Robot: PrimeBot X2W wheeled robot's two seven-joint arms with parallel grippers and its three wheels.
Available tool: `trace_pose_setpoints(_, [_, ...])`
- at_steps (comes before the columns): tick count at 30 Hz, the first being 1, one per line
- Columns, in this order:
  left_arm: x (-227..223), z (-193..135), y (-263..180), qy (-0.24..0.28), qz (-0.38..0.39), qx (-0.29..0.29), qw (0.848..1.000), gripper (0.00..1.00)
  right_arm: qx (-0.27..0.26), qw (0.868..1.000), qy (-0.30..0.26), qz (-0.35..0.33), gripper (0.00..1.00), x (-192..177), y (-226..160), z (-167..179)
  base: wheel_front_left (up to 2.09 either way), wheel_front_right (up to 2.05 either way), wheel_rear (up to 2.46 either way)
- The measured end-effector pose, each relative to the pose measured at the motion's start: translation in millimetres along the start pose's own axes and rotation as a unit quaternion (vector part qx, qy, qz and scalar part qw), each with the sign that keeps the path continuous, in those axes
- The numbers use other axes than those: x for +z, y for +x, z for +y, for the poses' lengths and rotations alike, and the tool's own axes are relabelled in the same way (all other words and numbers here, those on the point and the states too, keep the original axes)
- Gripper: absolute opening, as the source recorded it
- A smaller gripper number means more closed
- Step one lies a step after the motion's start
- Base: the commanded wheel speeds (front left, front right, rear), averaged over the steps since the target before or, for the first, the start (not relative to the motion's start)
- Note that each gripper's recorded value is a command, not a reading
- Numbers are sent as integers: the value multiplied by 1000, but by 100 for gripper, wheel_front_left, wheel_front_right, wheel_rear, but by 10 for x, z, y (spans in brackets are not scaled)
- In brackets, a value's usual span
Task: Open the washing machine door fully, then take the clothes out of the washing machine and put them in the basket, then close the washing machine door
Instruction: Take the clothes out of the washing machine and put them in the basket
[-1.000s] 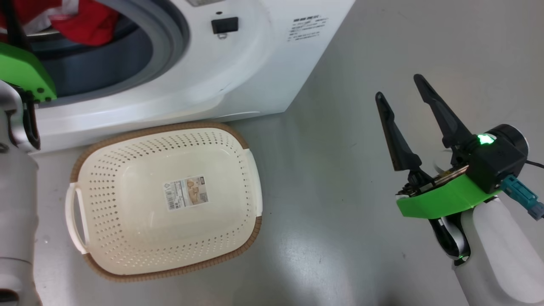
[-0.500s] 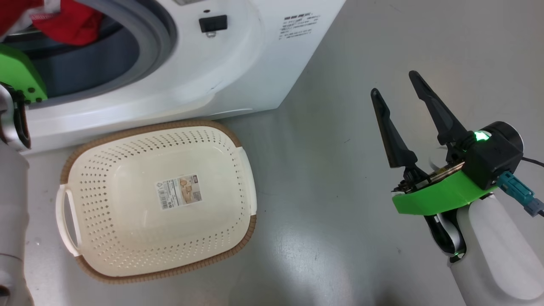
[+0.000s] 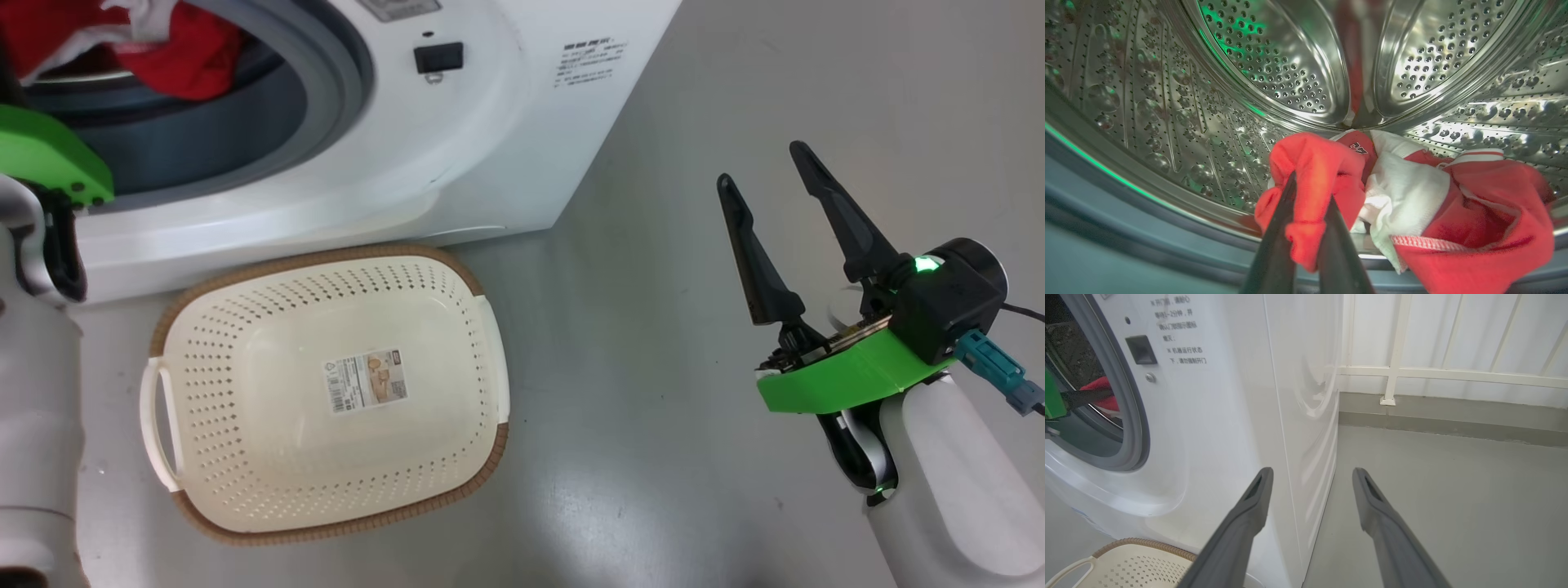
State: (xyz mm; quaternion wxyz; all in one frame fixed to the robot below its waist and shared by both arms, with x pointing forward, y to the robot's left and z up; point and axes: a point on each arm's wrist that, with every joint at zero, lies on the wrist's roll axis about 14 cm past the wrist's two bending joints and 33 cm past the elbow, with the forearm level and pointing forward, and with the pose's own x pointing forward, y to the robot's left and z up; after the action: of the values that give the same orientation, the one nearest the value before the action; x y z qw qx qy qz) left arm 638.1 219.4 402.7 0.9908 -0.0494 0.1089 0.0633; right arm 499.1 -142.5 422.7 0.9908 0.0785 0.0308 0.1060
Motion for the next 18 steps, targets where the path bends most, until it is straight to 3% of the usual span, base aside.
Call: trace_pose_setpoints(18, [636, 99, -713, -40, -122, -14, 992, 0, 16, 999, -11, -27, 100, 334, -158, 143, 0, 0, 0])
